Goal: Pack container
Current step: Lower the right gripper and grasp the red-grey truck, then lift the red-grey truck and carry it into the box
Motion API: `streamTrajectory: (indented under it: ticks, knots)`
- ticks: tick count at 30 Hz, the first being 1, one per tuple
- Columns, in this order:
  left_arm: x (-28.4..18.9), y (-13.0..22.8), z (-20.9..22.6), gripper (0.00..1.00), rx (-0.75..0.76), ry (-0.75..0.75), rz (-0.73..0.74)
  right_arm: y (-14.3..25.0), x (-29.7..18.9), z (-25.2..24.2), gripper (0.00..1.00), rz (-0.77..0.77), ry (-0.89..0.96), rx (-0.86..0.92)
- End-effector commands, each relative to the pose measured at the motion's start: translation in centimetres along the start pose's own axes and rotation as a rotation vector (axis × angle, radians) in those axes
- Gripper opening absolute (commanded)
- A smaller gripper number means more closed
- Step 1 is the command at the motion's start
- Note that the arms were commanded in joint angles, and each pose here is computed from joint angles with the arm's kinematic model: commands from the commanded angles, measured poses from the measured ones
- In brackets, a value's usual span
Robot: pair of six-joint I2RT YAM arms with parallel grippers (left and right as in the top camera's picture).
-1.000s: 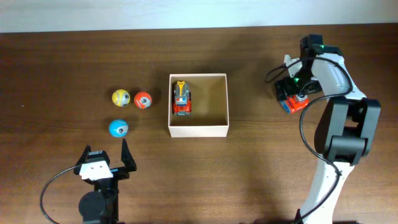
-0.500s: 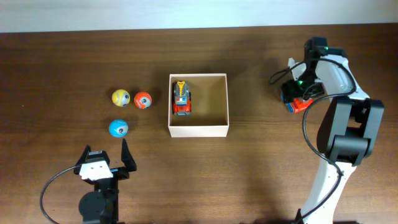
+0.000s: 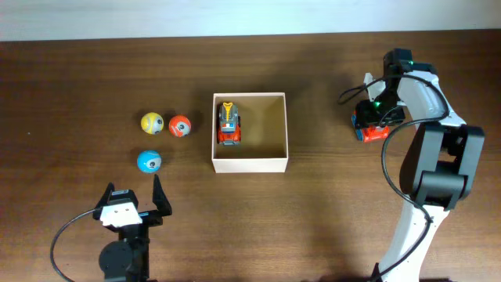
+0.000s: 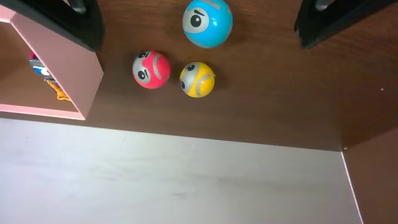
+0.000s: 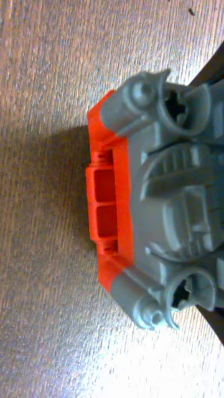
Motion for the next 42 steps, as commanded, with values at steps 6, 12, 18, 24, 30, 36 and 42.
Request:
streamTrajectory:
  ticks: [6,12,18,24,30,36,42]
  knots:
    - [0.0,0.0,-0.2,0.99,0.012,0.012,-0.001,0.2,-0.5,0.4,0.55,-0.019,-0.048,0.025]
    - [0.0,0.0,-0.2,0.99,0.012,0.012,-0.001,-0.6,-1.5,1.4,0.55,-0.058,-0.145,0.022]
    - [0.0,0.0,-0.2,0.99,0.012,0.012,-0.001,-2.1,-4.8,2.9,0.55,-0.13,-0.301,0.014]
    - [0.0,0.0,-0.2,0.99,0.012,0.012,-0.001,-3.5,-9.8,5.1,0.55,-0.235,-0.528,-0.02]
    - [0.0,0.0,-0.2,0.99,0.012,0.012,-0.001,-4.3,-15.3,8.7,0.54,-0.367,-0.831,-0.132]
    - [0.0,0.0,-0.2,0.99,0.012,0.012,-0.001,-4.5,-18.2,14.2,0.54,-0.406,-1.017,-0.272]
    - [0.0,0.0,-0.2,0.99,0.012,0.012,-0.001,-4.0,-17.9,21.4,0.53,-0.355,-1.033,-0.436]
Point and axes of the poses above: each gripper's point midway between its finger pads, its own x axis out along the fingers, its own z axis along the line the jaws close on, y = z × x, the point moved 7 cm from there along -x, back along the fingers
